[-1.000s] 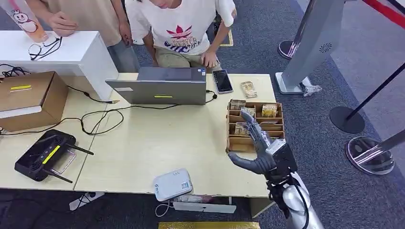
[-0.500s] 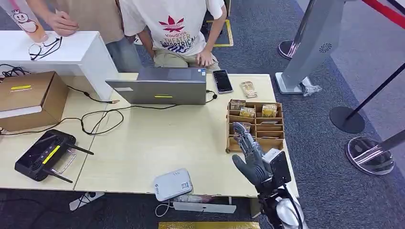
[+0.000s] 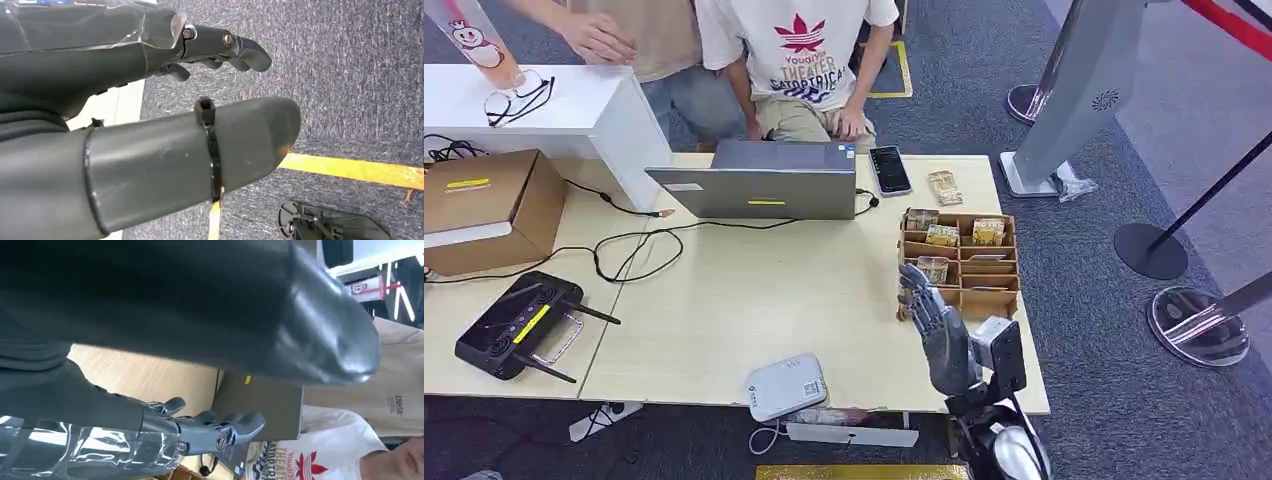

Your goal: Pass the card to the sensor for recognition and then transmit it.

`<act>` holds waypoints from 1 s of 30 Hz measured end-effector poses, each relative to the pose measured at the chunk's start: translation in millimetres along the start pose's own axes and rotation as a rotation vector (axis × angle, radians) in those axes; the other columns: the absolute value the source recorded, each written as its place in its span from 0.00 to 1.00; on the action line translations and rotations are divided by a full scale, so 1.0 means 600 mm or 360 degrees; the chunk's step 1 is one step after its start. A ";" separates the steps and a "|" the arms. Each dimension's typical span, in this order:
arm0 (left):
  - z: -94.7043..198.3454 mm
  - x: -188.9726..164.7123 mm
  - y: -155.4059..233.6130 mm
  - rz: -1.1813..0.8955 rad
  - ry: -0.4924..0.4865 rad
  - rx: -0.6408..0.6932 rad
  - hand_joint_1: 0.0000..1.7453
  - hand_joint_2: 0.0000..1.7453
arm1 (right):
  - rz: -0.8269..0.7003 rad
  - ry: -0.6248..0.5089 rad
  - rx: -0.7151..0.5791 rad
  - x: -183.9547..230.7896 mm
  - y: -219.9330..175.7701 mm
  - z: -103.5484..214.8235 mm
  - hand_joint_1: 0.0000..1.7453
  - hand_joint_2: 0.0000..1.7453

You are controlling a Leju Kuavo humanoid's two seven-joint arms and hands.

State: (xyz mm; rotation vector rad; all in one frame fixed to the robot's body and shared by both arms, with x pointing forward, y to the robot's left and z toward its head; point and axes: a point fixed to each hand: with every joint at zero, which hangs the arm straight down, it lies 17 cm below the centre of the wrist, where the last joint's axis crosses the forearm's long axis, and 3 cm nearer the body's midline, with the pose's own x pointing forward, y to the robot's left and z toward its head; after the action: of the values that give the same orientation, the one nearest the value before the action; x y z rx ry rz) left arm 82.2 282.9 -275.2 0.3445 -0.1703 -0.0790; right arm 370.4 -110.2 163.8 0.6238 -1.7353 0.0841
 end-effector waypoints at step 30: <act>0.003 0.000 -0.008 -0.0040 -0.0006 -0.0012 0.00 0.00 | 0.0011 0.0022 -0.0190 0.007 -0.047 0.027 0.00 1.00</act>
State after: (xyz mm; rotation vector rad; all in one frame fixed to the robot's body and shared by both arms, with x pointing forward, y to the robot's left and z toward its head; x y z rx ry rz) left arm 81.8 278.0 -275.2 0.3392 -0.1694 -0.1053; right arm 368.2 -142.0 155.4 0.5287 -1.7154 -0.0102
